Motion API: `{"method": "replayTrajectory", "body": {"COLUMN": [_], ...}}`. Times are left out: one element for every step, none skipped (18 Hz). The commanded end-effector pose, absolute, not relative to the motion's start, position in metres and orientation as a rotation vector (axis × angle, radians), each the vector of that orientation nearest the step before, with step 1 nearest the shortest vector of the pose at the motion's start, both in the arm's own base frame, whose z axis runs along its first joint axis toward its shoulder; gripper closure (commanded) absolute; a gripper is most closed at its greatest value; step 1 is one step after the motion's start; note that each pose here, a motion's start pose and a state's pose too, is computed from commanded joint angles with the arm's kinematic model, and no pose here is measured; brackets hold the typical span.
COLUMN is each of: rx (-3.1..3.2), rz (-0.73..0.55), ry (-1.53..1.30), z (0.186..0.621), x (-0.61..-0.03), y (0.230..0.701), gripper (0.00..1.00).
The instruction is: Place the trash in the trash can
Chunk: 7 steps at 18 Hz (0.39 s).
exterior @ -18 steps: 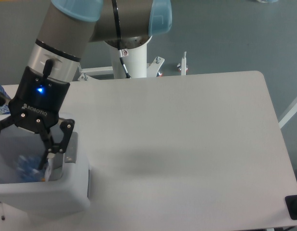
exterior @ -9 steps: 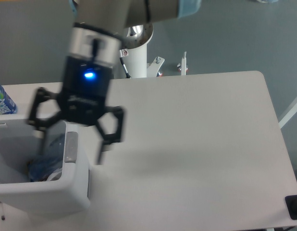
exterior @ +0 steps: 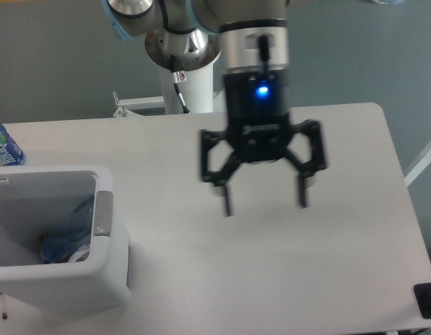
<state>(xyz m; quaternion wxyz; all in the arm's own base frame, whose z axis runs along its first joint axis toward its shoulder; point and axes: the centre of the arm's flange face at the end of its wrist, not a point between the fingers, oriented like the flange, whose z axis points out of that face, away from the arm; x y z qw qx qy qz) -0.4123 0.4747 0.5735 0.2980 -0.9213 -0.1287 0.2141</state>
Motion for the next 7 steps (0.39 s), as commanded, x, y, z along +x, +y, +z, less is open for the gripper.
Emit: {"method": "replayTrajectory", "body": {"rx": [-2.49, -2.541, -2.587, -2.631, -2.669, -2.693, -2.704], "rz": [0.601, 0.62, 0.643, 0.669, 0.692, 0.702, 0.698], "ry": [-0.3, -0.27, -0.235, -0.192, -0.164, -0.142, -0.141], "z": [0.572, 0.569, 0.567, 0.565, 0.563, 0.562, 0.561], "x": [-0.414, -0.415, -0.416, -0.416, -0.418, -0.42, -0.422], "y": [0.467, 0.459, 0.454, 0.45, 0.446, 0.443, 0.441], "gripper": [0.0, 0.0, 0.0, 0.0, 0.0, 0.0, 0.0]}}
